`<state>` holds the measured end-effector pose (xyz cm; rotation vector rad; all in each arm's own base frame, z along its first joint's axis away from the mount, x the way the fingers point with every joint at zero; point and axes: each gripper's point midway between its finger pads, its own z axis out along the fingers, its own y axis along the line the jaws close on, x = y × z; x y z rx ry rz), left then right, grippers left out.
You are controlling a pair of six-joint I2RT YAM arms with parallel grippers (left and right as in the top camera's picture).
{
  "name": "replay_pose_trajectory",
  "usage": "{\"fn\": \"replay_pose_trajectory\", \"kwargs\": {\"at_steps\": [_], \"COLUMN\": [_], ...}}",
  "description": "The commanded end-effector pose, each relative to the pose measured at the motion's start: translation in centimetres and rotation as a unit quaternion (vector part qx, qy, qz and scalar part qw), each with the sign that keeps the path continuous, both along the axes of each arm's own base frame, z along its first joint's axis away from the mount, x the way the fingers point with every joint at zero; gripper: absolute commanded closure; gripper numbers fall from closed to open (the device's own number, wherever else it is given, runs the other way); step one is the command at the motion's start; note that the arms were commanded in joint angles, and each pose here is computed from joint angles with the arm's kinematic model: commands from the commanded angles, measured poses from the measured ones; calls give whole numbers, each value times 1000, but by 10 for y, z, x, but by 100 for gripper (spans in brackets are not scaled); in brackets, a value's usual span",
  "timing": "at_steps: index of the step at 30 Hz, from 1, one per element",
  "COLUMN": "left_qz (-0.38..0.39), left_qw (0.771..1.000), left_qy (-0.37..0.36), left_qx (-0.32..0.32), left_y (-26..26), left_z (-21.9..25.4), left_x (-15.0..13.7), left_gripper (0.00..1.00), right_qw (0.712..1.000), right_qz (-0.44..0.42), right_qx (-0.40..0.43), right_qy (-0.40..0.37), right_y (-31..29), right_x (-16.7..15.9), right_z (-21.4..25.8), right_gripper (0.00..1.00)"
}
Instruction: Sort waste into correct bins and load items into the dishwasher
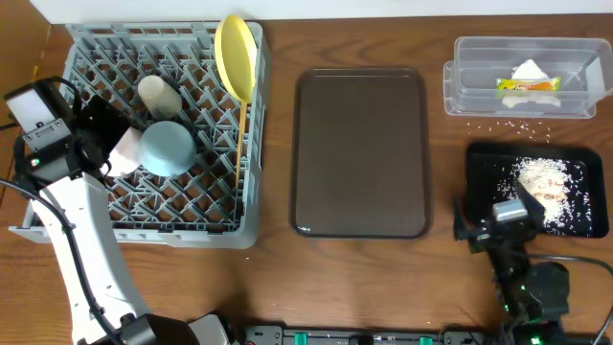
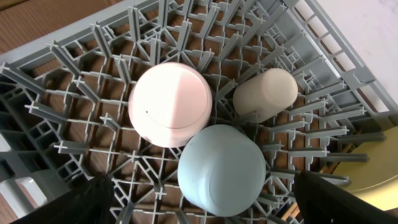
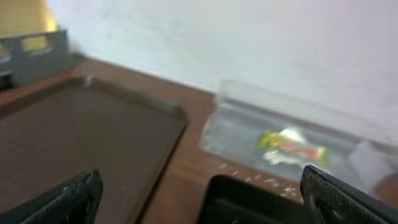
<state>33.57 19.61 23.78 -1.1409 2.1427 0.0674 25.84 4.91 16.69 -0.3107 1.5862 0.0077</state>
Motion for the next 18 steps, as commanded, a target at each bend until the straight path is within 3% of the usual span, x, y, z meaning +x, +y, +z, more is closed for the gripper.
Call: {"fn": "replay_pose_trajectory", "kwargs": {"at_steps": [1, 18], "left_qz": [1, 1], "left_qw": [1000, 1000], "left_qy": [2, 2], "left_qx": [5, 4], "left_y": [3, 3], "left_z": [0, 0], "left_x": [0, 0], "left_gripper": [6, 6], "right_qw": [1000, 997], "right_qz": [-17, -78], "right_qx": [-2, 1], "right_qy": [-20, 13], "right_y": [-10, -43], "right_x": [-1, -12], "right_z": [9, -9], "right_gripper": [1, 1]}}
